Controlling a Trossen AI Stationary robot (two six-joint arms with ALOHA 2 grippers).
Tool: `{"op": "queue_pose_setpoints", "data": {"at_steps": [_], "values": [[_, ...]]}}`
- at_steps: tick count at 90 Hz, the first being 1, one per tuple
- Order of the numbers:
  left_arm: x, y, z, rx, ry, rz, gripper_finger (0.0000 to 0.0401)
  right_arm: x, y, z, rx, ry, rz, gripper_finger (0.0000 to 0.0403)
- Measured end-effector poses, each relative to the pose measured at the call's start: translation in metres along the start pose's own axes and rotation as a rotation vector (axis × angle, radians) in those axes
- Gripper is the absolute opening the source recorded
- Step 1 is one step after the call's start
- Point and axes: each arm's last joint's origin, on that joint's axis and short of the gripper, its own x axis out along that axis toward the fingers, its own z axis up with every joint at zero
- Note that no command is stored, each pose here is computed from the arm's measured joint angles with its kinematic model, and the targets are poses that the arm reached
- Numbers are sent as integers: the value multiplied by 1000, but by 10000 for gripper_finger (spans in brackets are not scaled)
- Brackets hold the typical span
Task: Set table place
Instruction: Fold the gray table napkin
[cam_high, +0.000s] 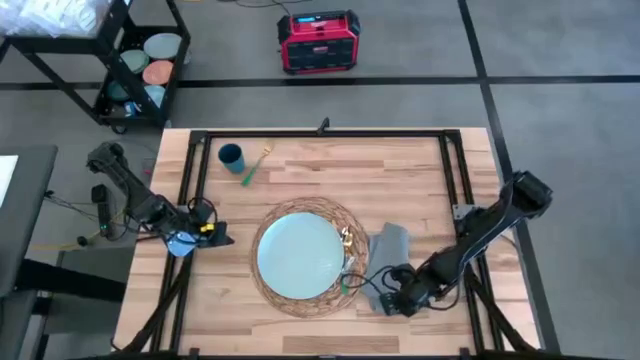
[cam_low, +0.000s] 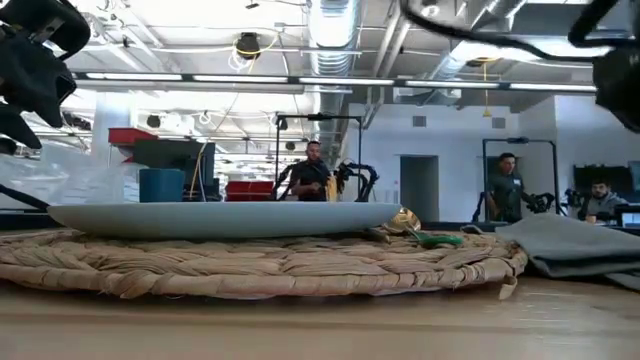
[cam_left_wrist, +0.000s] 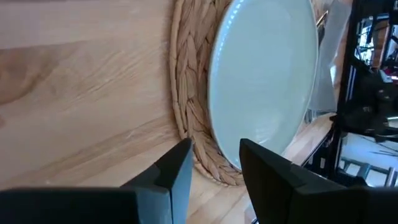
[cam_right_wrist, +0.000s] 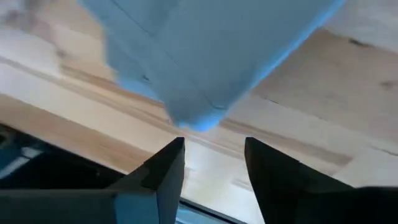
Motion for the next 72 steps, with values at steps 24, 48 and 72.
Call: {"op": "queue_pose_setpoints", "data": {"at_steps": [24, 48, 72], "values": [[0, -1, -1, -20, 7, -13, 119, 0, -2, -2, -31, -5, -12, 129], [0, -3, -1, -28, 14, -26, 119, -1, 0, -11, -65, 6, 33, 134], [0, -3, -2, -26, 16, -30, 119, -4, 5, 7, -132, -83, 32, 134]]}}
